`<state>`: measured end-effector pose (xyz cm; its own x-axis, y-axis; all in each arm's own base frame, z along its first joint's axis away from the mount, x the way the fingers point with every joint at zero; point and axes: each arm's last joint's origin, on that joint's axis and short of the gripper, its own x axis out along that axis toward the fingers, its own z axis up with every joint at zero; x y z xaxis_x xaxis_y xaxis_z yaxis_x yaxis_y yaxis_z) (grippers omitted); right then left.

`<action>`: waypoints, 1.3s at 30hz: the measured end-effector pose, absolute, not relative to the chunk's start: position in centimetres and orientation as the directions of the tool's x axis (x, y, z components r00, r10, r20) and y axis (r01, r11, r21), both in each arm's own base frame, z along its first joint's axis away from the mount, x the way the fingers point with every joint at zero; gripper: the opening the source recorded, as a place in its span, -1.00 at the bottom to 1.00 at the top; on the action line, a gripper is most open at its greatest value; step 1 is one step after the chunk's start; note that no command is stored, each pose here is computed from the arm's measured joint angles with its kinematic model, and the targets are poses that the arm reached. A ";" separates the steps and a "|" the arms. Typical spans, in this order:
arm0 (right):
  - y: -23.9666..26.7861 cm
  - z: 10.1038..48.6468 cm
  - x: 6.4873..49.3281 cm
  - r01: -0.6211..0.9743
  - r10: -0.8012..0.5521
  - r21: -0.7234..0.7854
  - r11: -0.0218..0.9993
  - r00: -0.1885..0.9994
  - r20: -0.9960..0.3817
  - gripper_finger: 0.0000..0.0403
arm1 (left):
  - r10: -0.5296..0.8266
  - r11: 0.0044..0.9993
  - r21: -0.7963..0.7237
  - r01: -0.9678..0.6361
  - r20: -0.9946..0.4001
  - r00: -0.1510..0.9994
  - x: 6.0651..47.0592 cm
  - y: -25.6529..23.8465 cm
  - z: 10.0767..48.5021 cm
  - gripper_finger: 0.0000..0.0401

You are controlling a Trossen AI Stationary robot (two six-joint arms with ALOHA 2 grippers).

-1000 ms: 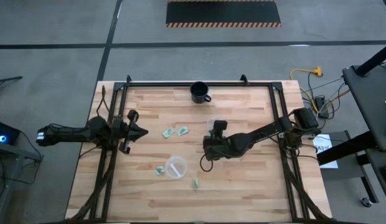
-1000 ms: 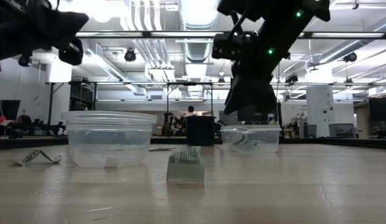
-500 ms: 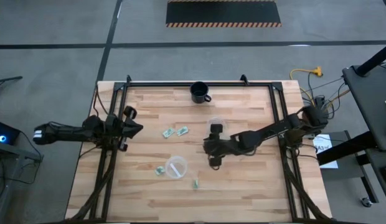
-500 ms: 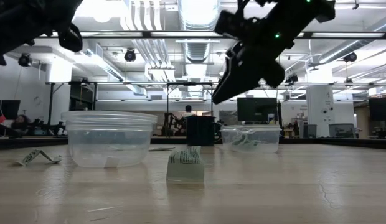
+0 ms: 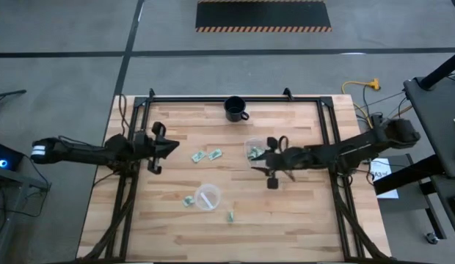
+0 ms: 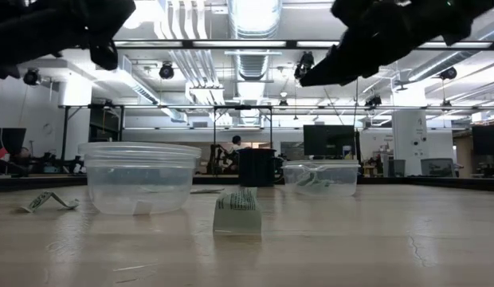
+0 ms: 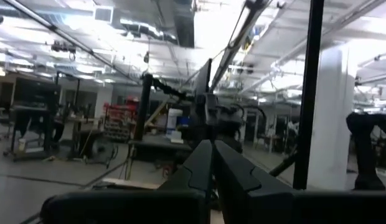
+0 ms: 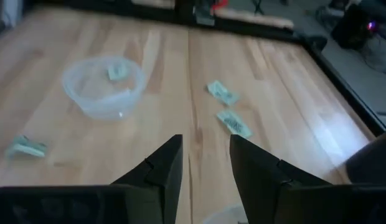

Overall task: Pick and place items into bin
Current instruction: Put the white stevia packet into the left transparent bin

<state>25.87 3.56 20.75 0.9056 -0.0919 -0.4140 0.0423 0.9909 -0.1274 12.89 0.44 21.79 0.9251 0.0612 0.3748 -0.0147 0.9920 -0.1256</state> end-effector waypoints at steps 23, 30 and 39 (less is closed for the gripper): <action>0.1 19.5 18.0 -0.031 0.032 0.028 0.999 0.999 -0.038 -0.40 | -0.149 0.987 -0.038 0.158 0.188 0.971 20.1 0.0 24.1 -1.00; -0.1 19.3 16.4 -0.023 0.023 0.026 0.999 1.000 0.012 -0.37 | -0.287 0.955 -0.013 0.296 0.210 0.935 21.2 -1.3 25.5 -1.00; -0.1 19.3 15.1 -0.042 0.040 0.022 0.999 0.996 0.075 -0.37 | -0.378 0.926 0.105 0.363 0.204 0.903 21.6 -3.5 26.8 -1.00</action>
<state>15.07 -0.06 19.27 0.9964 0.0398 0.0748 -0.0415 0.9989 0.0224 21.60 -3.49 26.80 0.9031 -0.3776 0.2045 0.3632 0.9257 0.1053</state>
